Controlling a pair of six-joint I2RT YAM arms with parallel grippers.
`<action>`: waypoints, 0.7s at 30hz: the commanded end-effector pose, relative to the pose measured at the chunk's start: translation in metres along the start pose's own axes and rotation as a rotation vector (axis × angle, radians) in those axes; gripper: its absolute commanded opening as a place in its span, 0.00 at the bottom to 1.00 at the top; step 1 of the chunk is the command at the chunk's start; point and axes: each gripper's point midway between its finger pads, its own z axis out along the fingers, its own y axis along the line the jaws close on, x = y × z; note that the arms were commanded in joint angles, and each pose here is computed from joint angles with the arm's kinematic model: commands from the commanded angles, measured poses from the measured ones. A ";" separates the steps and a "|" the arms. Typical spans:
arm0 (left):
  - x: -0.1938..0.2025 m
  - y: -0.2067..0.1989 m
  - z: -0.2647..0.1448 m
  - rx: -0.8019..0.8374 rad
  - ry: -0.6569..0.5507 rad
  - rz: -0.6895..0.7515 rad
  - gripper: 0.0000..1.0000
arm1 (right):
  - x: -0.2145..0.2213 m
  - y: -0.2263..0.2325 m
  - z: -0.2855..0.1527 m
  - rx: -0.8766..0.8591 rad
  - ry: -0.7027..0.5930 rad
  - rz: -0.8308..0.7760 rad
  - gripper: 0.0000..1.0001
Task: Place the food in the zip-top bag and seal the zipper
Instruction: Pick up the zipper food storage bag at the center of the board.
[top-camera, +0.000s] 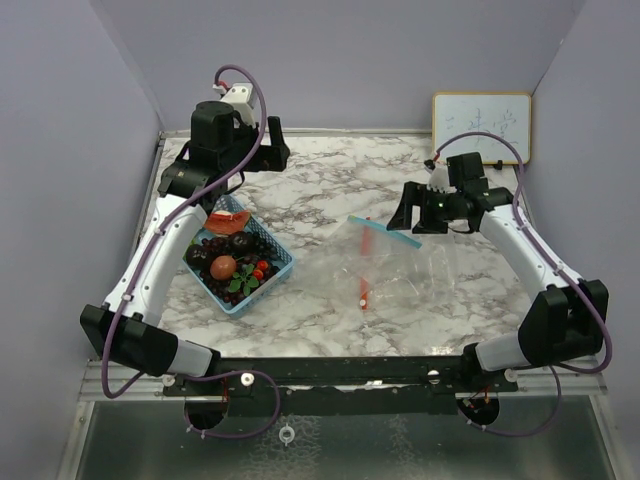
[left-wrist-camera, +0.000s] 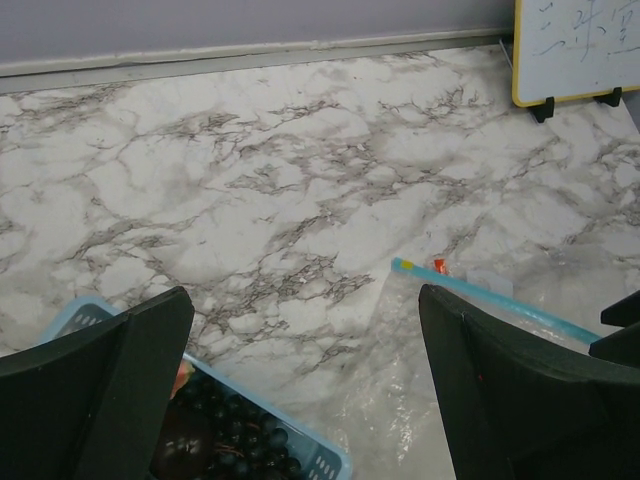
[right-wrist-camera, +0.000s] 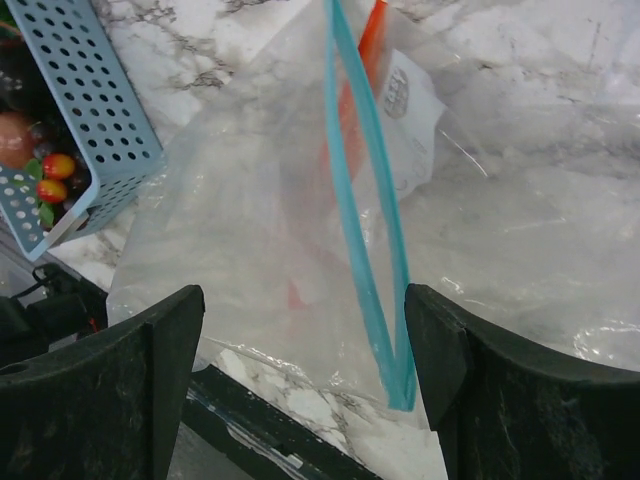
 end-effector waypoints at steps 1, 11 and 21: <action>0.000 -0.009 0.005 0.048 -0.007 -0.018 0.98 | -0.013 0.019 0.002 -0.130 -0.069 -0.110 0.81; 0.006 -0.018 0.007 0.091 0.014 -0.072 0.98 | -0.002 0.021 0.034 -0.260 -0.040 -0.142 0.78; 0.024 -0.021 0.009 0.110 0.073 -0.119 0.96 | 0.020 0.034 0.044 -0.416 0.043 -0.114 0.60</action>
